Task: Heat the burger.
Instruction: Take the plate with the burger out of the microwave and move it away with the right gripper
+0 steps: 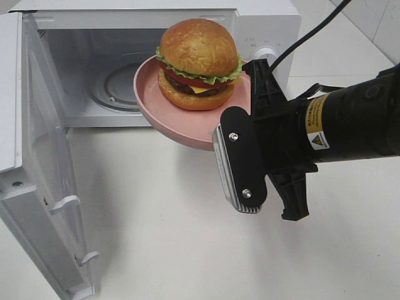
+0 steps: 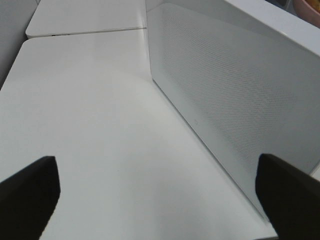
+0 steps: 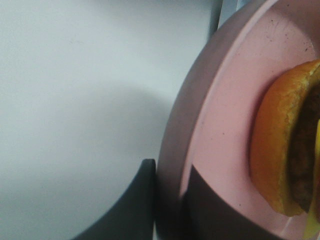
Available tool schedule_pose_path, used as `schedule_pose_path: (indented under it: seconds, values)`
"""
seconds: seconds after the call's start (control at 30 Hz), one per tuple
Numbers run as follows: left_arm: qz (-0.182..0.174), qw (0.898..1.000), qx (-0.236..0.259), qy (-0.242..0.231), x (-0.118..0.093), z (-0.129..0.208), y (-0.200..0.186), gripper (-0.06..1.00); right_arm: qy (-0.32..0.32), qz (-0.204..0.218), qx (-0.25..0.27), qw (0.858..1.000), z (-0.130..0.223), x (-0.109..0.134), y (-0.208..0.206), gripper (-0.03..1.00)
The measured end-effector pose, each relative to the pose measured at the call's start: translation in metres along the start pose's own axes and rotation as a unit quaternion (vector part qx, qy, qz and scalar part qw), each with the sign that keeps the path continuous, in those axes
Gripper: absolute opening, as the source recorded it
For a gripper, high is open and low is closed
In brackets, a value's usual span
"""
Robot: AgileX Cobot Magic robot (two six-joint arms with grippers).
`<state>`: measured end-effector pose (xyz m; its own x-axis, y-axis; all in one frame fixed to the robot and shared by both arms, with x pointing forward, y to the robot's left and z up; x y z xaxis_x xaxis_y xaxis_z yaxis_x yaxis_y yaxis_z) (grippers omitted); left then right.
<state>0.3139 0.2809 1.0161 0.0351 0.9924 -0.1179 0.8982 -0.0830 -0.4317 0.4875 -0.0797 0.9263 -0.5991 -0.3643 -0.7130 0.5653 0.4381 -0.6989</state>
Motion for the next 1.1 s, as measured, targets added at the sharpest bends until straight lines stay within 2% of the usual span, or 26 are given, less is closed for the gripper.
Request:
schedule_pose_path:
  seconds: [0.23, 0.7, 0.87, 1.1]
  values:
    - [0.000, 1.000, 0.000, 0.000, 0.000, 0.000, 0.000, 0.99, 0.019, -0.021, 0.024, 0.999, 0.011, 0.019, -0.019, 0.10]
    - [0.000, 1.000, 0.000, 0.000, 0.000, 0.000, 0.000, 0.99, 0.026, -0.031, 0.045, 0.998, 0.025, 0.049, -0.051, 0.10]
    - [0.000, 1.000, 0.000, 0.000, 0.000, 0.000, 0.000, 0.99, 0.039, -0.039, 0.071, 0.996, 0.036, 0.057, -0.062, 0.10]
    - [0.000, 1.000, 0.000, 0.000, 0.000, 0.000, 0.000, 0.99, 0.094, -0.035, 0.129, 0.987, 0.057, 0.061, -0.079, 0.10]
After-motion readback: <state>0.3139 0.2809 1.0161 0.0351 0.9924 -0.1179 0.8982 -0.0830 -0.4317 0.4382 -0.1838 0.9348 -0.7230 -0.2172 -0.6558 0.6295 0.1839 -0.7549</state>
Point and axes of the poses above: a point on each arm's last joint axis where the gripper is mounted, y pointing out along that axis toward the gripper, x along the wrist's bending axis when the last joint is at zero, z = x × y, the point moved 9 cm from there along y, pointing out along that axis toward the gripper, and after that the axes turned 10 degrees about -y, right-handed, at the moved point
